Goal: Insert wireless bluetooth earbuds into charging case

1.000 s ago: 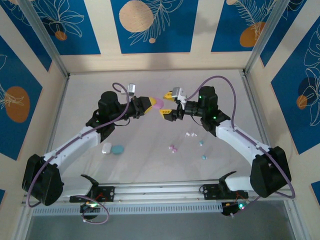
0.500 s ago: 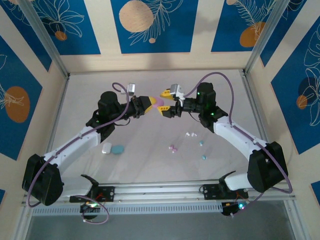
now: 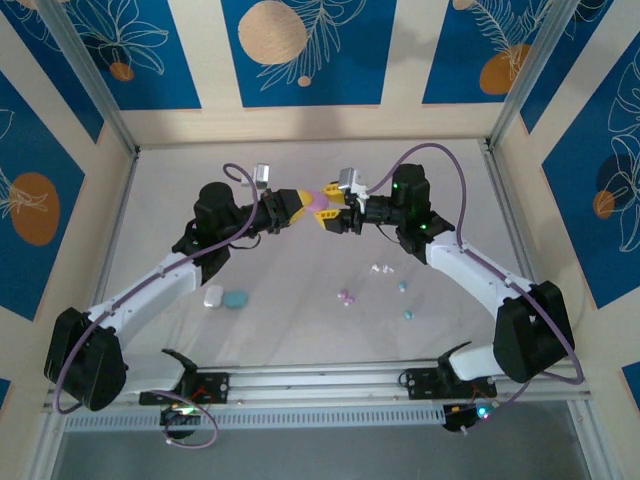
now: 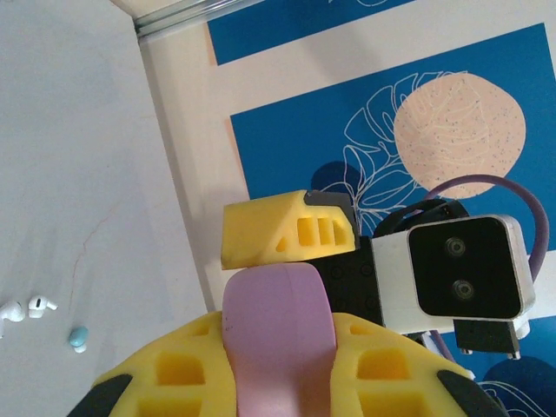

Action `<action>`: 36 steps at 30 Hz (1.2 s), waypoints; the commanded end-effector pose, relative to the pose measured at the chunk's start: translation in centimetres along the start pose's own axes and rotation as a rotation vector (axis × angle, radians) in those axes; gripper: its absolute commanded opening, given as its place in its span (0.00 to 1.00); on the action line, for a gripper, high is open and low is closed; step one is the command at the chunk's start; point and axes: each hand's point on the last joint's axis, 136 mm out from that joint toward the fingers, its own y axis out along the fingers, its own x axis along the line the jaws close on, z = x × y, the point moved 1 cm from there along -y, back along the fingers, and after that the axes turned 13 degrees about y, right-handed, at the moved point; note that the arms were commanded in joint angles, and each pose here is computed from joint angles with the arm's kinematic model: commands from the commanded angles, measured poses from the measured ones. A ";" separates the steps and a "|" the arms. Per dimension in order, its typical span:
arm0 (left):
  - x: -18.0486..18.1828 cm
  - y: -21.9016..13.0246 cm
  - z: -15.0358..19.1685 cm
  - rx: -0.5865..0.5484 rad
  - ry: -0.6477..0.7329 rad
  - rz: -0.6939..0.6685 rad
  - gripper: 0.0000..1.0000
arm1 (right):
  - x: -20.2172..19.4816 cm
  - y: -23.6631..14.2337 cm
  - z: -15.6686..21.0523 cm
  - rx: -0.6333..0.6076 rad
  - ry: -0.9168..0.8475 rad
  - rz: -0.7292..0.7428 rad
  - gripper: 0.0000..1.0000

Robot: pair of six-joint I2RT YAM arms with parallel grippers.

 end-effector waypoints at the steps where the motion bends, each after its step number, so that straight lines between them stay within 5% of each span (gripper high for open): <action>1: -1.2 0.1 0.7 0.033 0.025 0.049 0.10 | -0.1 -0.5 -1.8 -0.030 -0.011 0.004 0.43; 4: -1.1 0.0 0.8 0.041 0.065 0.031 0.26 | 0.2 -0.9 -2.1 -0.027 0.013 -0.007 0.40; 7: -1.4 -0.4 0.8 0.054 0.163 -0.004 0.56 | 0.4 -1.5 -2.3 -0.004 0.092 -0.044 0.40; 8: -1.5 -0.7 0.6 0.050 0.216 -0.025 0.58 | 0.6 -1.7 -2.3 0.007 0.123 -0.064 0.39; 14: -3.2 -3.2 -0.7 -0.004 0.674 -0.101 0.62 | 1.9 -2.9 -2.4 0.069 0.285 -0.164 0.39; 20: -5.2 -4.4 1.6 0.017 1.204 0.053 0.61 | 4.1 -3.9 -4.1 0.065 0.313 -0.267 0.39; 25: -6.5 -4.0 2.5 0.019 1.305 0.187 0.61 | 5.0 -4.1 -4.7 0.060 0.297 -0.293 0.38; 36: -7.1 -2.1 2.2 0.018 1.262 0.297 0.63 | 5.9 -3.4 -4.8 0.055 0.238 -0.315 0.38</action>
